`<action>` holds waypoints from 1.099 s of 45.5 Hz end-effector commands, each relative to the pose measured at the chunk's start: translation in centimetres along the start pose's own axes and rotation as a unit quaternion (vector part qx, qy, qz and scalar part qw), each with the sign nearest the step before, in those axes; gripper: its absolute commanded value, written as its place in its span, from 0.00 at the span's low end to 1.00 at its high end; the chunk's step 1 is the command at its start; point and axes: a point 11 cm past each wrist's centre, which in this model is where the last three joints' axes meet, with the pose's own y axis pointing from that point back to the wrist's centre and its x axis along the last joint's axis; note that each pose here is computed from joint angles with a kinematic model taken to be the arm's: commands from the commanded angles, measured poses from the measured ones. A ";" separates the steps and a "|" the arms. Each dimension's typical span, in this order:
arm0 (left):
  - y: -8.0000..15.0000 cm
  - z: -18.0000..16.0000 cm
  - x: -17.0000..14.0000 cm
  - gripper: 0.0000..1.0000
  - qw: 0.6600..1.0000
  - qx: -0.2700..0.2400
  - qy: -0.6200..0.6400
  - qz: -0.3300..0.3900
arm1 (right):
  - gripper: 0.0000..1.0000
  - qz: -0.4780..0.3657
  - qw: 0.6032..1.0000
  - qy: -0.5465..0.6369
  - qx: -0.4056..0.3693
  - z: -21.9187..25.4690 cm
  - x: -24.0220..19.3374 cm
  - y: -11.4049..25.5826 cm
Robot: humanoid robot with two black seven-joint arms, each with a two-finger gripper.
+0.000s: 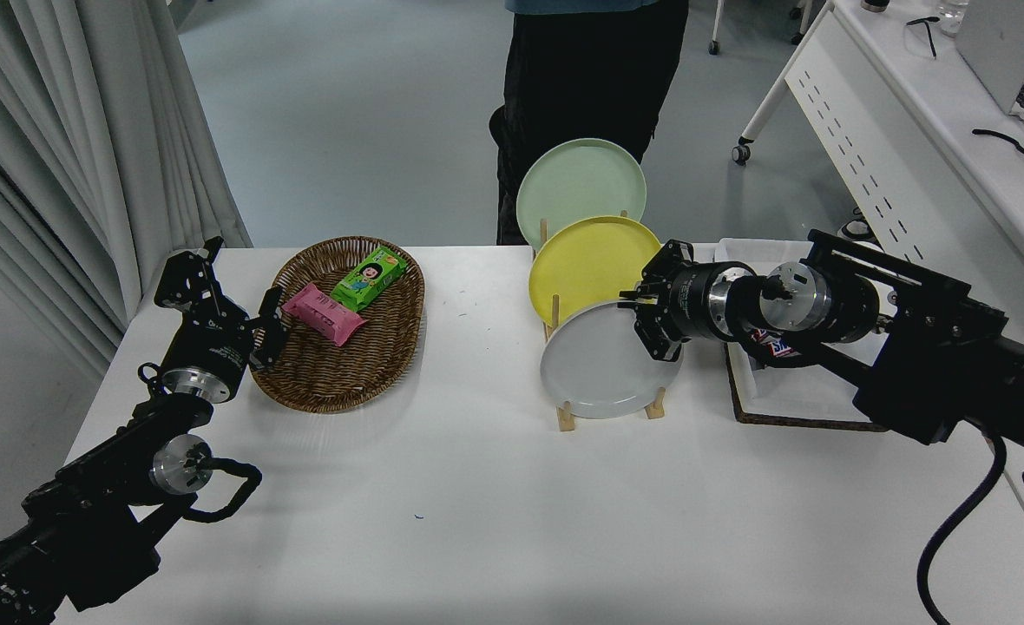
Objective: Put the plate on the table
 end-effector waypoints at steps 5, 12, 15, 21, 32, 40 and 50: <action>0.0 0.0 0.0 1.00 1.000 0.000 0.000 0.000 | 0.00 -0.007 1.000 -0.001 -0.011 -0.6 -0.6 0.4; 0.0 0.0 0.0 1.00 1.000 0.000 0.000 0.000 | 0.00 -0.009 1.000 -0.006 -0.010 -1.4 -0.5 0.9; 0.0 0.0 0.0 1.00 1.000 0.000 0.000 0.000 | 0.00 -0.007 1.000 -0.004 -0.005 -2.1 -0.3 1.4; 0.0 0.0 0.0 1.00 1.000 0.000 0.000 0.000 | 0.00 -0.017 1.000 -0.007 0.004 -3.5 -0.9 2.5; 0.0 0.0 0.0 1.00 1.000 0.000 0.000 0.000 | 0.00 -0.034 0.999 -0.010 0.025 -6.3 -2.2 4.6; 0.0 0.0 0.0 1.00 1.000 0.000 0.000 0.000 | 0.00 -0.044 0.998 -0.011 0.035 -8.1 -3.2 6.5; 0.0 0.0 0.0 1.00 1.000 0.000 0.000 0.000 | 0.00 -0.044 0.998 -0.020 0.046 -9.5 -4.2 8.4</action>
